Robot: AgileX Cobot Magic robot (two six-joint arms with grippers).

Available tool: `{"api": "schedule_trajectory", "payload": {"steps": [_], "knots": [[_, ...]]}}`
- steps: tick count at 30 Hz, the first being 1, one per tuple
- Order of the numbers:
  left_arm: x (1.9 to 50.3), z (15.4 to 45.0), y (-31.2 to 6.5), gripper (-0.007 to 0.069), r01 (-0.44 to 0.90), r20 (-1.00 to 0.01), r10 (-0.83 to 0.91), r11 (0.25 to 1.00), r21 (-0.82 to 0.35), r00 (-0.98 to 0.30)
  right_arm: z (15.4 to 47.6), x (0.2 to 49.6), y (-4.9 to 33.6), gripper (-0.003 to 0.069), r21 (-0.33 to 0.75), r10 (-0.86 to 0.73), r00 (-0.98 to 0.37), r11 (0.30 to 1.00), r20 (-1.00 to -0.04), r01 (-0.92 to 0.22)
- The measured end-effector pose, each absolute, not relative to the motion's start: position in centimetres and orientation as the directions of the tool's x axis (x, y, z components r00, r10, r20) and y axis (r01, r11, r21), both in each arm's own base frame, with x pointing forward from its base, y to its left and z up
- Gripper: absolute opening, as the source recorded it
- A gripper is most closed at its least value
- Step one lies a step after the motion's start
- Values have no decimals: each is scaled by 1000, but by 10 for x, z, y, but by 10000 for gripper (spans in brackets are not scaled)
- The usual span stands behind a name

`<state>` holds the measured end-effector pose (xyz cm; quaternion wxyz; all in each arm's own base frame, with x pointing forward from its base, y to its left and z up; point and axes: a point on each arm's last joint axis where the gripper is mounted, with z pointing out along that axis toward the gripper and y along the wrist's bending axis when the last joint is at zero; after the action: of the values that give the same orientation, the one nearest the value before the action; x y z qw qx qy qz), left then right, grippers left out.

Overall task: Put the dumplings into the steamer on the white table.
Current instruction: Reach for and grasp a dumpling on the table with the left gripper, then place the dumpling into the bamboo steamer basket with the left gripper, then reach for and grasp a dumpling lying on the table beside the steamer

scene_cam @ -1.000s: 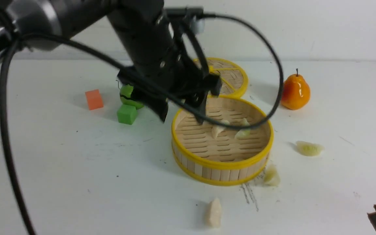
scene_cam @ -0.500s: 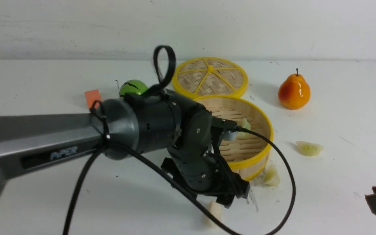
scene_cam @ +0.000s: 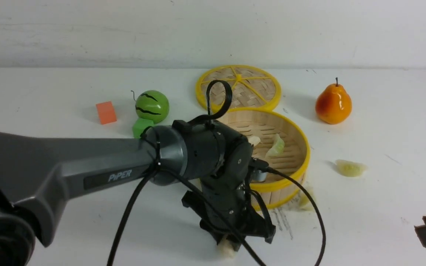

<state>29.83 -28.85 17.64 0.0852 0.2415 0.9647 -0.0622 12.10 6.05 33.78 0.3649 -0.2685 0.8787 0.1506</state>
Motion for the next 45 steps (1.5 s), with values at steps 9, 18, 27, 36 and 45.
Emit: {"api": "schedule_trajectory", "payload": {"steps": [9, 18, 27, 36, 45], "knots": [[347, 276, -294, 230, 498, -442, 408, 860, -107, -799, 338, 121, 61, 135, 68, -361, -588, 811, -724, -581], [427, 262, -264, 230, 344, -517, 208, 921, -182, -830, 338, 121, 61, 135, 71, -363, -591, 810, -720, -583], [448, 209, -255, 266, 268, -459, 191, 957, -108, -867, 337, 120, 61, 148, 93, -341, -611, 819, -715, -566], [433, 277, -242, 500, 293, -443, 243, 955, -47, -863, 331, 152, 63, 148, 180, -161, -675, 896, -720, -406], [350, 442, -199, 361, 373, -689, 213, 923, -90, -693, 281, 233, 79, 194, 205, -97, -764, 935, -638, -290]]}}
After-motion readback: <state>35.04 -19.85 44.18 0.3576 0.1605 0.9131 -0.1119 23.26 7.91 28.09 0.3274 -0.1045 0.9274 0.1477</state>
